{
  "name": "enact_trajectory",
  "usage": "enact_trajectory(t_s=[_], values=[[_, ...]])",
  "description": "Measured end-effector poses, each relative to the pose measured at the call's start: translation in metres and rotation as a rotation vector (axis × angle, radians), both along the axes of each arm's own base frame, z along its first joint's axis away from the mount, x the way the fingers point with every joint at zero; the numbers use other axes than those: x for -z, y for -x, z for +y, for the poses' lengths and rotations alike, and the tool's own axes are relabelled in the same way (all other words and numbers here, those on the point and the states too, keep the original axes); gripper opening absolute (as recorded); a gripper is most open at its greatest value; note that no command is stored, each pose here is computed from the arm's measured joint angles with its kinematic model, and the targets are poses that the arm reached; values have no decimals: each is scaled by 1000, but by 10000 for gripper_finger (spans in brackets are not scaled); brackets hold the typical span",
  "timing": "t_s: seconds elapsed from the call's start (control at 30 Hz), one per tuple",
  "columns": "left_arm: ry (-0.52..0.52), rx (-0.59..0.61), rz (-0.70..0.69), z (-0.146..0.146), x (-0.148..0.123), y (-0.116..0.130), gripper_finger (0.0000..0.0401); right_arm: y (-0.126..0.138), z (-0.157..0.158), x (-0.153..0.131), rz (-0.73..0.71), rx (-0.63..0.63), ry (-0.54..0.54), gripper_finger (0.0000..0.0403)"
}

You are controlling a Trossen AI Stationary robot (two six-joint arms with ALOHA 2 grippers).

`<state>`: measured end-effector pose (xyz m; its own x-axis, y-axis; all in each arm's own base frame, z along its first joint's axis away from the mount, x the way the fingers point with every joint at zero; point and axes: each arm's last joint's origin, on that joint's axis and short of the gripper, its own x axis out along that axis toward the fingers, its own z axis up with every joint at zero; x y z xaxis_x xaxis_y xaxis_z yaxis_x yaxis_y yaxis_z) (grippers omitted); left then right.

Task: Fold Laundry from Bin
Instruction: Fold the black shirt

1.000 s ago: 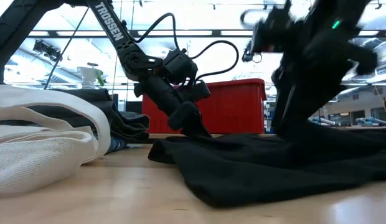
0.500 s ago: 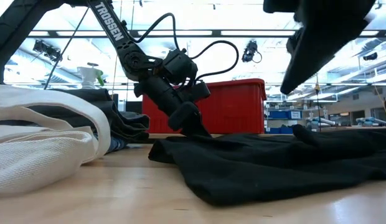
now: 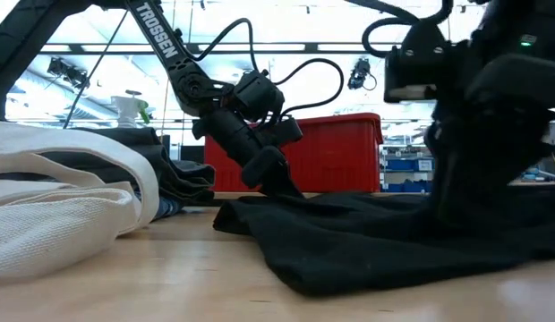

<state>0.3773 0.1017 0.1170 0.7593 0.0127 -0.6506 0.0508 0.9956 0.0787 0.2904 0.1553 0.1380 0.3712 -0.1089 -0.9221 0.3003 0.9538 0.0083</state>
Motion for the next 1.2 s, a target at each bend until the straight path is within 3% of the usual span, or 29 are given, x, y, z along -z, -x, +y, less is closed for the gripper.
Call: enact_trajectory(t_s=[0.23,0.4,0.5,0.6,0.7,0.8,0.9,1.0,1.2], values=[[11,20,3,-2,0,0,258,4,33,2,-26,44,-253,205],[-12,5,9,0,1,1,258,12,49,-30,51,20,-435,203],[-22,1,10,1,0,1,258,23,48,-57,18,29,-362,200],[-28,3,19,1,-3,2,258,40,39,-72,4,98,-183,197],[-24,5,34,-1,-9,6,258,63,30,-75,42,193,29,193],[-23,9,36,-1,-19,9,258,85,21,-69,158,305,161,190],[-23,20,56,-3,-27,13,258,100,16,-58,175,386,205,189],[-24,34,64,-5,-37,18,258,108,15,-45,136,416,177,189],[37,176,-82,-27,-59,11,258,121,1,-18,158,482,208,189]])
